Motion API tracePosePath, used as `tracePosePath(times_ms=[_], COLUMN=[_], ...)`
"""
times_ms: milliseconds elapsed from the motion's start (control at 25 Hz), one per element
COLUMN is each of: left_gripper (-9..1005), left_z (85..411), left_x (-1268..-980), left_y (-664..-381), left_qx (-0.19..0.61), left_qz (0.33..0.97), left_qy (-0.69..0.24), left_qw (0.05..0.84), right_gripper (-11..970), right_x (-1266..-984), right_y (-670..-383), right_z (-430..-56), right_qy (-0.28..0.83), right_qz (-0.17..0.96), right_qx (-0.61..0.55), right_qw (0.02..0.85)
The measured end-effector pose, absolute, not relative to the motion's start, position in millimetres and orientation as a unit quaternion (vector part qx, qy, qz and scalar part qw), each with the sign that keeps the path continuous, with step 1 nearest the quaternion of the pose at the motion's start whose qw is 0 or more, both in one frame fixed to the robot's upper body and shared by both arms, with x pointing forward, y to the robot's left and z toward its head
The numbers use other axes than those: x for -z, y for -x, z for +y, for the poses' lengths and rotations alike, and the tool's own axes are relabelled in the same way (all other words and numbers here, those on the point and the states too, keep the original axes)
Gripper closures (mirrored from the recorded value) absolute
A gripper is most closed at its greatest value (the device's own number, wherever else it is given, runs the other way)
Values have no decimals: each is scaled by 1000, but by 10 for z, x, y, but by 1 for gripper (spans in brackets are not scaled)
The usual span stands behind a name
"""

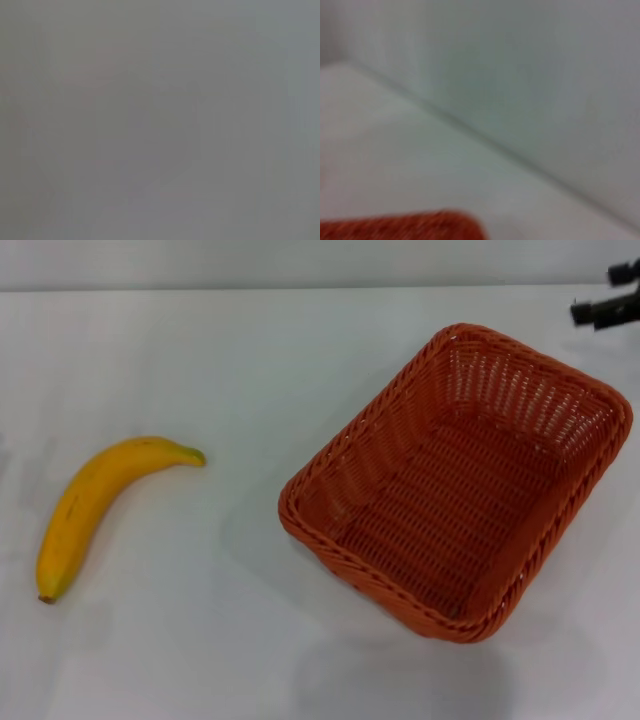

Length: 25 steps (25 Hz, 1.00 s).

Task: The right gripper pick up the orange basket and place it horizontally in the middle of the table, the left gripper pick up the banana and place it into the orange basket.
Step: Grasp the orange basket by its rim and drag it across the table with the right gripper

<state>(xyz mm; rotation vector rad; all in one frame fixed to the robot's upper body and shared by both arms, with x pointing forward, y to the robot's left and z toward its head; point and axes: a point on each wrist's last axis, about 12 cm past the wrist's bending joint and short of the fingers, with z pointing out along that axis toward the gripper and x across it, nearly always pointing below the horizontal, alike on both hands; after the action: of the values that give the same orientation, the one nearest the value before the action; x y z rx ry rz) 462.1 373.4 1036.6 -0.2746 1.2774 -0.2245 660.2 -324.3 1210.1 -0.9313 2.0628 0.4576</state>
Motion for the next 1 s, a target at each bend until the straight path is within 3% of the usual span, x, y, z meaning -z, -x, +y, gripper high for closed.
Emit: tracePosePath(times_ms=[320,600,1000], left_gripper=[110,110,110], left_z=[3668,3681,3689], left_x=[-10349,-10301,-10289], left_y=[-4608,-4508,-4426], left_qx=[118,115,117], left_qz=[595,603,601], left_qy=[119,122,122], left_qw=[786,780,781], right_gripper=[85,86,87], right_x=[-12212,-12040,-11851], right_y=[-6709,-6734,-6787], right_z=[-2776,-2405,-2267], right_qy=[413,447,455], right_qz=[847,848,854], right_qx=[-167,-139,-84], right_qw=[291,248,238])
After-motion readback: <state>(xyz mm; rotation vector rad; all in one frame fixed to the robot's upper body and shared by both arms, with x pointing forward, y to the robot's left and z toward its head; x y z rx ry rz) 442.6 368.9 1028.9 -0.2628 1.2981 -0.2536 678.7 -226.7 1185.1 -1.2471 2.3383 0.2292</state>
